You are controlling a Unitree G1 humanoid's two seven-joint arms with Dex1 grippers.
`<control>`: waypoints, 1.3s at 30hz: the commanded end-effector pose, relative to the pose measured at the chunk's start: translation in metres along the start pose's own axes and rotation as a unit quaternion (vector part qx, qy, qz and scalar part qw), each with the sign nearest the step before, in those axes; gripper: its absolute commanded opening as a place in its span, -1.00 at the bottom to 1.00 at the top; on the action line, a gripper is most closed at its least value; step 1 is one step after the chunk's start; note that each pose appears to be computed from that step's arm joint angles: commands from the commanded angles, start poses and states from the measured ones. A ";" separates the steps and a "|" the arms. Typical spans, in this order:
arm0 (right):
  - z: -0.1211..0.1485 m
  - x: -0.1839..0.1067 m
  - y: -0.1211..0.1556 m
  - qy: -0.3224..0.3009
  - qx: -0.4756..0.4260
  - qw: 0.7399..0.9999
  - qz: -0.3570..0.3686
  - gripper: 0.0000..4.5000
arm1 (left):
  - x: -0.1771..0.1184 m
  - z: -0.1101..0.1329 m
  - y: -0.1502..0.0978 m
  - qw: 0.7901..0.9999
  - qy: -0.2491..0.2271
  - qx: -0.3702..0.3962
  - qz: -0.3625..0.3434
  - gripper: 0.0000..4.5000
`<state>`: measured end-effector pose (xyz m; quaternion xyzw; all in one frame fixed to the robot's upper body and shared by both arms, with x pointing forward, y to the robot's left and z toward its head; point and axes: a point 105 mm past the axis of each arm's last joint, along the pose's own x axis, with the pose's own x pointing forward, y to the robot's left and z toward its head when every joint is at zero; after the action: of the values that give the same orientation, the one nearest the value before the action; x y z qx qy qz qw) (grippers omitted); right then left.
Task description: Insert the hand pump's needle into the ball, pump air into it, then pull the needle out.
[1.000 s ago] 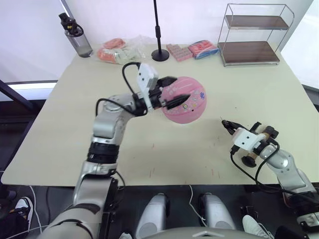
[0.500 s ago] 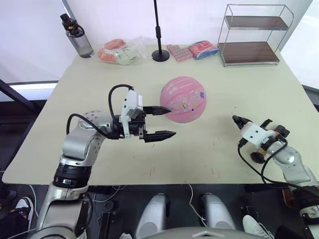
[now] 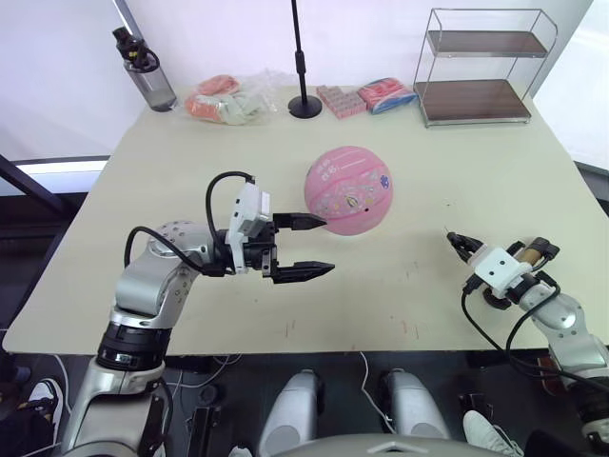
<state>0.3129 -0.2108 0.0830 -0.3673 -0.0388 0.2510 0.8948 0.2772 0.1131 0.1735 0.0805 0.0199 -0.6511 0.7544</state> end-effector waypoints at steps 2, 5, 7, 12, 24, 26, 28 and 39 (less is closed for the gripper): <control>0.008 -0.015 -0.013 -0.004 -0.001 1.000 0.006 -0.33 | -0.001 0.011 -0.007 0.999 -0.014 0.024 -0.016 1.00; 0.008 -0.022 -0.011 0.000 0.004 1.000 0.020 0.03 | -0.001 0.010 -0.008 0.999 -0.014 0.024 -0.018 1.00; 0.008 -0.029 -0.012 0.003 0.003 1.000 0.027 0.51 | -0.001 0.009 -0.009 0.999 -0.014 0.023 -0.019 1.00; 0.007 -0.044 -0.016 0.016 -0.001 0.999 0.038 0.98 | 0.000 0.008 -0.010 0.999 -0.015 0.021 -0.023 1.00; 0.007 -0.079 -0.003 0.058 0.032 0.992 0.109 0.98 | -0.001 0.003 -0.012 0.999 -0.014 0.018 -0.028 1.00; 0.000 -0.085 0.001 0.077 0.034 0.989 0.121 0.98 | -0.001 0.003 -0.012 0.999 -0.014 0.017 -0.028 1.00; -0.006 -0.089 0.003 0.091 0.029 0.987 0.127 0.98 | -0.002 0.002 -0.013 0.999 -0.014 0.017 -0.028 1.00; -0.002 -0.096 -0.012 0.053 0.103 0.992 0.052 0.98 | -0.005 -0.003 -0.013 1.000 -0.017 0.016 -0.018 1.00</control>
<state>0.2337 -0.2584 0.0846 -0.2973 0.0808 0.3029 0.9018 0.2669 0.1159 0.1634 0.0725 0.0169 -0.6644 0.7436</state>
